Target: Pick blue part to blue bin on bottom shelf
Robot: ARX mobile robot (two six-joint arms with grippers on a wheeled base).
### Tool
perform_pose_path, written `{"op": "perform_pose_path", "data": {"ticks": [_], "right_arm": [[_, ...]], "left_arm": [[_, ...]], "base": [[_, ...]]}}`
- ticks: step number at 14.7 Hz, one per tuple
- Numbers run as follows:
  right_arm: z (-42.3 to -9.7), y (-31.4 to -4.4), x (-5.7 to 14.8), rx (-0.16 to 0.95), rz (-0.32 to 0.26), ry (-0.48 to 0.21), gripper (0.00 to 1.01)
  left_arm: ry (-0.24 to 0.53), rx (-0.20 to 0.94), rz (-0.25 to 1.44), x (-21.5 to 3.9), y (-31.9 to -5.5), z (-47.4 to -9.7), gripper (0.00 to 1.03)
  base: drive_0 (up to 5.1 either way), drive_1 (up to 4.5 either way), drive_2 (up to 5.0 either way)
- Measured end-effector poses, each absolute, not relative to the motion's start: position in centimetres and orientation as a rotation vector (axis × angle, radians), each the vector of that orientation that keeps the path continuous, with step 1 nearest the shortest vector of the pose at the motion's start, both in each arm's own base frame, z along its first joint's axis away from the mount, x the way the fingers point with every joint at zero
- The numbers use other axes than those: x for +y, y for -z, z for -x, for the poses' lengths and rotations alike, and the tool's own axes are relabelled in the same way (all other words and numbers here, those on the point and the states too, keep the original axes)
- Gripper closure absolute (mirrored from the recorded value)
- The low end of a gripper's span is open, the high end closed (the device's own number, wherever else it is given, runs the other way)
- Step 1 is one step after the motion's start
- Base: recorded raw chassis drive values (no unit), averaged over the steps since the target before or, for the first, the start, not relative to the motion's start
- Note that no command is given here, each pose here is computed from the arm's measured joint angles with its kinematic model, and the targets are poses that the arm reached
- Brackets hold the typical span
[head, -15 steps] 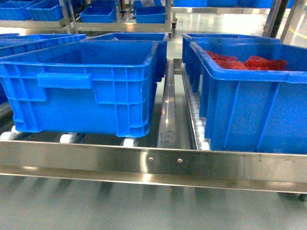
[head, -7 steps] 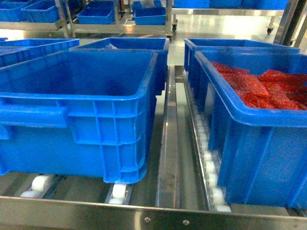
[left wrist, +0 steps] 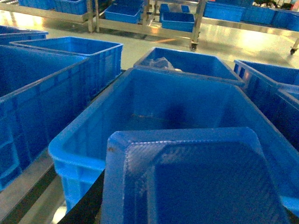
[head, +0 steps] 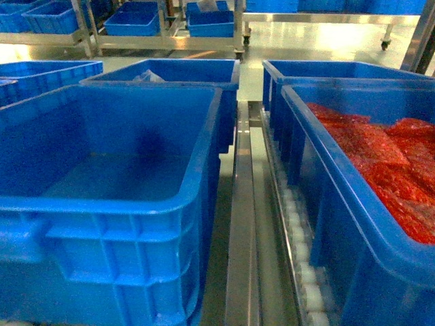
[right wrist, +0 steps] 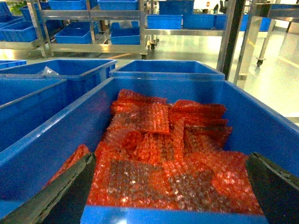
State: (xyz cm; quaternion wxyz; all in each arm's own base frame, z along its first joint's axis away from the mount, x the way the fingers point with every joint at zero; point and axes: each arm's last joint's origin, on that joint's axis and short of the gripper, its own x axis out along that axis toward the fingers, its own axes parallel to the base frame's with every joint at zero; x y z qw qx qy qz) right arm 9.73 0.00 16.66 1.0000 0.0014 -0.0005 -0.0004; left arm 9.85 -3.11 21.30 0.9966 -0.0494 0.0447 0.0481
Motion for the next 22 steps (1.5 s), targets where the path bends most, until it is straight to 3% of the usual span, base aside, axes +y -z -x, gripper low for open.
{"op": "perform_pose_path", "data": {"ticks": [5, 22], "right_arm": [[-9.73, -16.7, 0.0, -0.005, -0.003, 0.0, 0.03], [-9.73, -16.67, 0.0, -0.002, -0.003, 0.0, 0.03]], "left_arm": [[-0.097, 0.085, 0.101, -3.1, -21.35, -9.85, 0.6], [-0.097, 0.091, 0.098, -3.11, -21.3, -9.87, 0.6]], "base": [[-0.1, 4.12, -4.2], [0.0, 0.0, 0.0]]}}
